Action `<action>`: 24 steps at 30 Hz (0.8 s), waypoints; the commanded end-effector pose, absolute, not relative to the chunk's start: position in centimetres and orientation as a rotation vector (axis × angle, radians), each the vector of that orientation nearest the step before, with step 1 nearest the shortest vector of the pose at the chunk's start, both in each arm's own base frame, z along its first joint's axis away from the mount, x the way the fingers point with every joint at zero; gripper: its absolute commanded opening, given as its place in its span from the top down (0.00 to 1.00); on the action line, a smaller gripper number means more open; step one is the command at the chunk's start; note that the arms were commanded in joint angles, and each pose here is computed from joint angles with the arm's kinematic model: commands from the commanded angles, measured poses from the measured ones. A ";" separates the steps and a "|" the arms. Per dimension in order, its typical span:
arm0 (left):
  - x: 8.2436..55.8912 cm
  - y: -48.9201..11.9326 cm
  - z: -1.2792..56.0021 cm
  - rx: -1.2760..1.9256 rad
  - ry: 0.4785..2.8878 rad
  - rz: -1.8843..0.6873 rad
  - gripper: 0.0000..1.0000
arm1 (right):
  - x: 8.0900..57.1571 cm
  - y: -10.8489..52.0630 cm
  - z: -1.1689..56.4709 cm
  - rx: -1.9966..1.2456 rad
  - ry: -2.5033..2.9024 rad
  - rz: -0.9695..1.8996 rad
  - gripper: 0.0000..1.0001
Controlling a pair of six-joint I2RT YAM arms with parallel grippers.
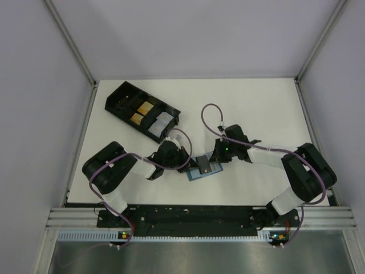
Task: Take the credit cards out of the card holder
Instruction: Remove the credit card from the card holder.
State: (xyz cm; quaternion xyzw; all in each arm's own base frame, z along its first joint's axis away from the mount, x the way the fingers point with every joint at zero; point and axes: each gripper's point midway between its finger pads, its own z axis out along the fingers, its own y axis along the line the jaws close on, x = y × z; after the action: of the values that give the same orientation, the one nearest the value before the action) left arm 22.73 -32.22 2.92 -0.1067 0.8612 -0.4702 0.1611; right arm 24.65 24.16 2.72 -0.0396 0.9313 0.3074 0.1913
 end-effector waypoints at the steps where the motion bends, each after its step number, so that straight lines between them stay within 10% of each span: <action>1: 22.8 -31.7 2.5 -0.295 2.472 -1.295 1.00 | 25.4 23.8 1.8 -0.110 2.638 0.784 1.00; 15: 22.3 -30.5 2.1 -0.334 2.489 -1.252 1.00 | 24.0 19.2 -1.5 0.008 2.790 0.436 1.00; 24: 22.4 -31.8 4.4 -0.276 2.385 -1.410 1.00 | 24.8 22.3 1.9 -0.061 2.671 0.688 1.00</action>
State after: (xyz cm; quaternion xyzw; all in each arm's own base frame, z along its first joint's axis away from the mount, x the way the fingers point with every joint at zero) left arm 22.44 -31.57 3.16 -0.1117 0.8584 -0.4711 0.1694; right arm 25.69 23.71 2.68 -0.0148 0.9425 0.2726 0.1927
